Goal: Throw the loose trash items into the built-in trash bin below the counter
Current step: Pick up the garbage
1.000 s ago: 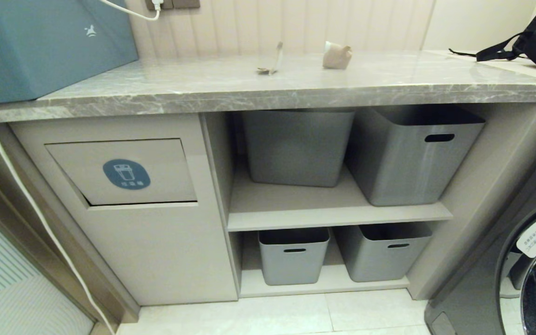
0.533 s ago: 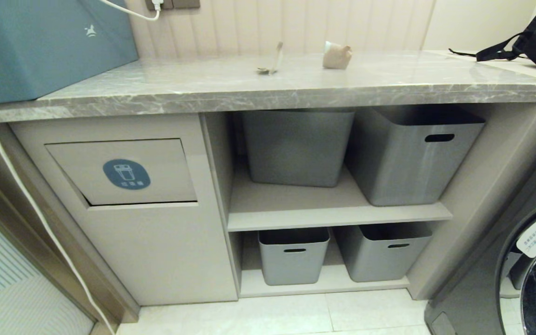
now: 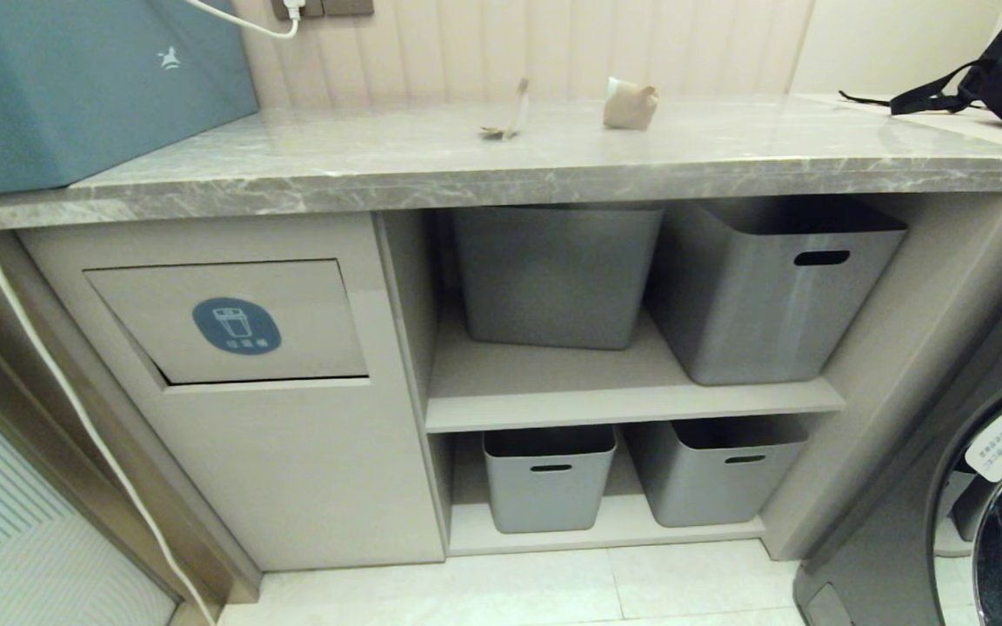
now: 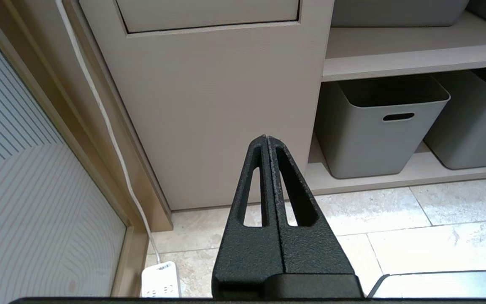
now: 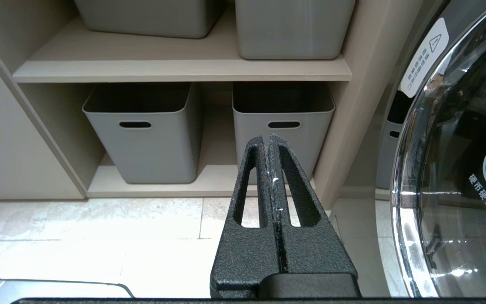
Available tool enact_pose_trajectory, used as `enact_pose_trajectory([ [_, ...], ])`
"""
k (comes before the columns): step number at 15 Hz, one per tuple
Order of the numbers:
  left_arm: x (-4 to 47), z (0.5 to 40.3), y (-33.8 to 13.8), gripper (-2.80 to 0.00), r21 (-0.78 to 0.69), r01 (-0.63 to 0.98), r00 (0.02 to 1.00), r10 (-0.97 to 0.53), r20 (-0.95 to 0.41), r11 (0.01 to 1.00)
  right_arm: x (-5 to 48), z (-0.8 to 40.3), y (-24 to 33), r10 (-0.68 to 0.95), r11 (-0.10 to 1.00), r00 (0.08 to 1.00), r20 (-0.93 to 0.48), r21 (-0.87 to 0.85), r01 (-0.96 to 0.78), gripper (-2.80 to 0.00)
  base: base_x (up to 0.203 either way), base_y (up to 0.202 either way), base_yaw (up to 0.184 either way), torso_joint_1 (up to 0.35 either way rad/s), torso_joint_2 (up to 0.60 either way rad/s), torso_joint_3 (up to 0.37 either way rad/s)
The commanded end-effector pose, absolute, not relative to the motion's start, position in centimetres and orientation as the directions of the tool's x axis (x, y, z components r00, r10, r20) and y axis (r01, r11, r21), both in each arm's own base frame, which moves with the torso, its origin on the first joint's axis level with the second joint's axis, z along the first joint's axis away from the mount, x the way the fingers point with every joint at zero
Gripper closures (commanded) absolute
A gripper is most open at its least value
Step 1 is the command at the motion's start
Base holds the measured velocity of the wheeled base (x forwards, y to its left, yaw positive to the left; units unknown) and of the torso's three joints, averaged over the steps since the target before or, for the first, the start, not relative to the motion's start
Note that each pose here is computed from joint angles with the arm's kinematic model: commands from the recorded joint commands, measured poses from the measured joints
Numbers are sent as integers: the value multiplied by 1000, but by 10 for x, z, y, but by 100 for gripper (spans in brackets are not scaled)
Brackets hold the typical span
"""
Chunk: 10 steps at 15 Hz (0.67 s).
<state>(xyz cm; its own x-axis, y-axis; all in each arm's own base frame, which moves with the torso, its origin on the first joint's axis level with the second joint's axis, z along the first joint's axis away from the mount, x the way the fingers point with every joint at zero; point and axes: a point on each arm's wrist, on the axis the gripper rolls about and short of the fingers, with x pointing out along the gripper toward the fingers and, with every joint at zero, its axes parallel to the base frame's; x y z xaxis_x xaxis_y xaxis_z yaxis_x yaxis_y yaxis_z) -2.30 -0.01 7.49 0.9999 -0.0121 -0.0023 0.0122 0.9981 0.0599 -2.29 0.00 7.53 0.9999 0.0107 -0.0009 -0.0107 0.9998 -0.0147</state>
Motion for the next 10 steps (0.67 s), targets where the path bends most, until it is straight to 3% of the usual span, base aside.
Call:
enact_pose_trajectory([
  [1, -23, 75, 0, 0, 60, 12, 1000, -12, -2, 998, -23, 75, 0, 11, 1000, 1000, -2, -15, -11, 0, 0, 0, 0, 66, -214, -154],
  [4, -23, 75, 0, 0, 58, 11, 1000, -11, -2, 998, -23, 75, 0, 11, 1000, 1000, -3, -15, -11, 0, 0, 0, 0, 81, -284, -259],
  [10, -23, 75, 0, 0, 58, 11, 1000, -11, -3, 998, -23, 75, 0, 12, 1000, 1000, -3, -17, -12, 0, 0, 0, 0, 172, -491, -289],
])
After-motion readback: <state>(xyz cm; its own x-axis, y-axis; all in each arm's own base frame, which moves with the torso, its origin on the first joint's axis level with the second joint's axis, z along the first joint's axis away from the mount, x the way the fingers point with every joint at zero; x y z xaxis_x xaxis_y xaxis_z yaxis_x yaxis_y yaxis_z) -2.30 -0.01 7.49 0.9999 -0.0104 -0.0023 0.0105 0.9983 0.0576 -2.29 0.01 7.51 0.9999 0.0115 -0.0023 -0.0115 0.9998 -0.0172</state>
